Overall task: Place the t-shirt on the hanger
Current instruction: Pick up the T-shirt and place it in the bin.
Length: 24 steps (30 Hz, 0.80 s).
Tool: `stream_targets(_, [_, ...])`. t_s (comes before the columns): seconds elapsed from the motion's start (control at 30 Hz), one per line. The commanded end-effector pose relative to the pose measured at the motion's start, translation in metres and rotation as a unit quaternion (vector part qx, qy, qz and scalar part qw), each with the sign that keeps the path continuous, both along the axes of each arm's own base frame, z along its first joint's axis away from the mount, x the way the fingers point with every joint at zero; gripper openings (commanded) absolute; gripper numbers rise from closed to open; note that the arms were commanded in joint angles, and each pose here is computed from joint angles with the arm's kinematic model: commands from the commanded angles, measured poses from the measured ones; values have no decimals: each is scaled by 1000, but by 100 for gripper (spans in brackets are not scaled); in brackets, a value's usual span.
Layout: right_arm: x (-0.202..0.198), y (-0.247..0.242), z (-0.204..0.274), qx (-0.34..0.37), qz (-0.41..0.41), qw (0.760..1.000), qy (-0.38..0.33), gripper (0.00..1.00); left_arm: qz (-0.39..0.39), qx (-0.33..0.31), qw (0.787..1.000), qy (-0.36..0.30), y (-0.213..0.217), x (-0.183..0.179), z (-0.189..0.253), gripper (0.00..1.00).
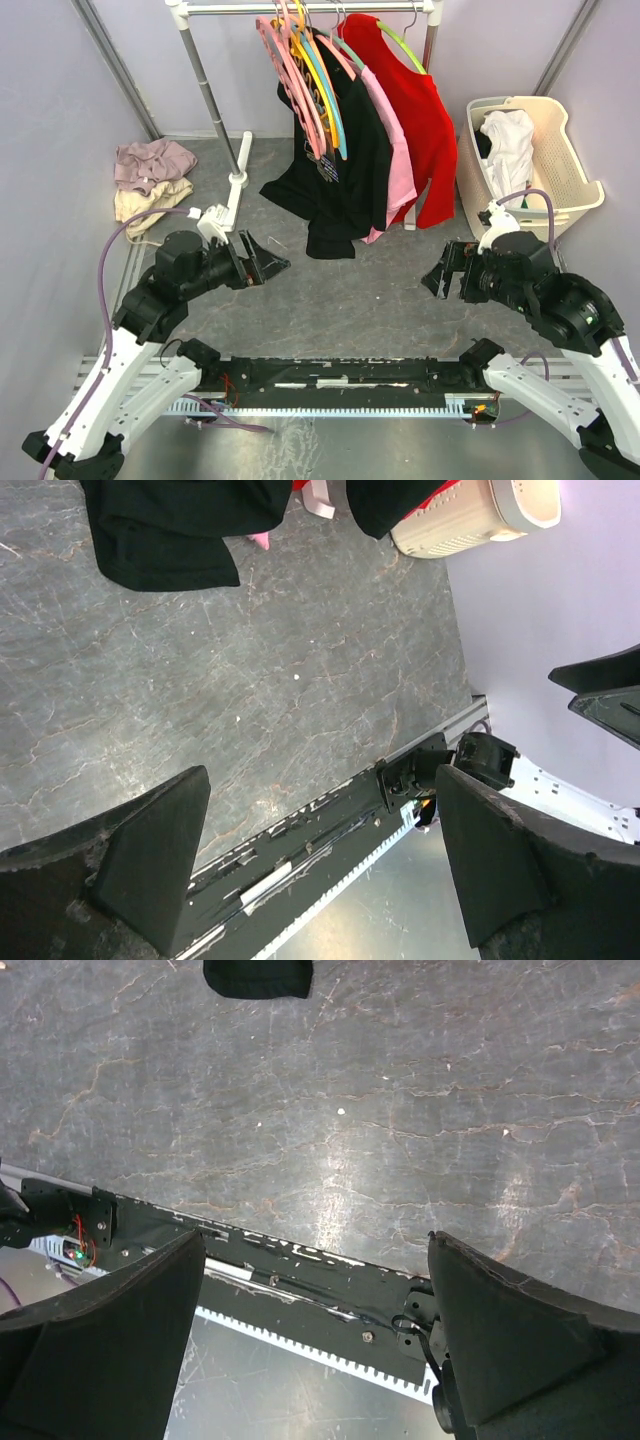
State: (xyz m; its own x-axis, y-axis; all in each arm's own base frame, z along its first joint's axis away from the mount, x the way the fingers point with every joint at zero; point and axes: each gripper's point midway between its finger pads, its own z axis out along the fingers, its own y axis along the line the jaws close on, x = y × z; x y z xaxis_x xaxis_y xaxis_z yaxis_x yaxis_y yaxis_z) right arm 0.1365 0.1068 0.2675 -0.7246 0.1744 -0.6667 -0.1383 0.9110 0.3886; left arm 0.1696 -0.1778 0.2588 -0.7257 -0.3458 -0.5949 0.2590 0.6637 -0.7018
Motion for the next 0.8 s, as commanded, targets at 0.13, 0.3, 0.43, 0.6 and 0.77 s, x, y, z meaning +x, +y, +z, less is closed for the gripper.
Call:
stream_targets(0.13, [-3,4,10,19,16,1000,-18,99,5,4,1000,-28,10,-10,24,99])
stream_targets(0.3, [-1,3,4,4,16,1000,-13,99,7,7,1000,-29,9,-5,24,99])
stream_targets(0.43, [5,1,2,-12,10,1000,-14,99,6,10,999,-33,7,0,22,99])
stream_targets(0.6, [25,-12,30,-55,-20,997,-44,100,-7,16,999,-43,1,7,26,99])
stream_targets(0.77, [61,-35,77,-136,-83,983,-87,100,-12,34,999,-39,-2,17,13,99])
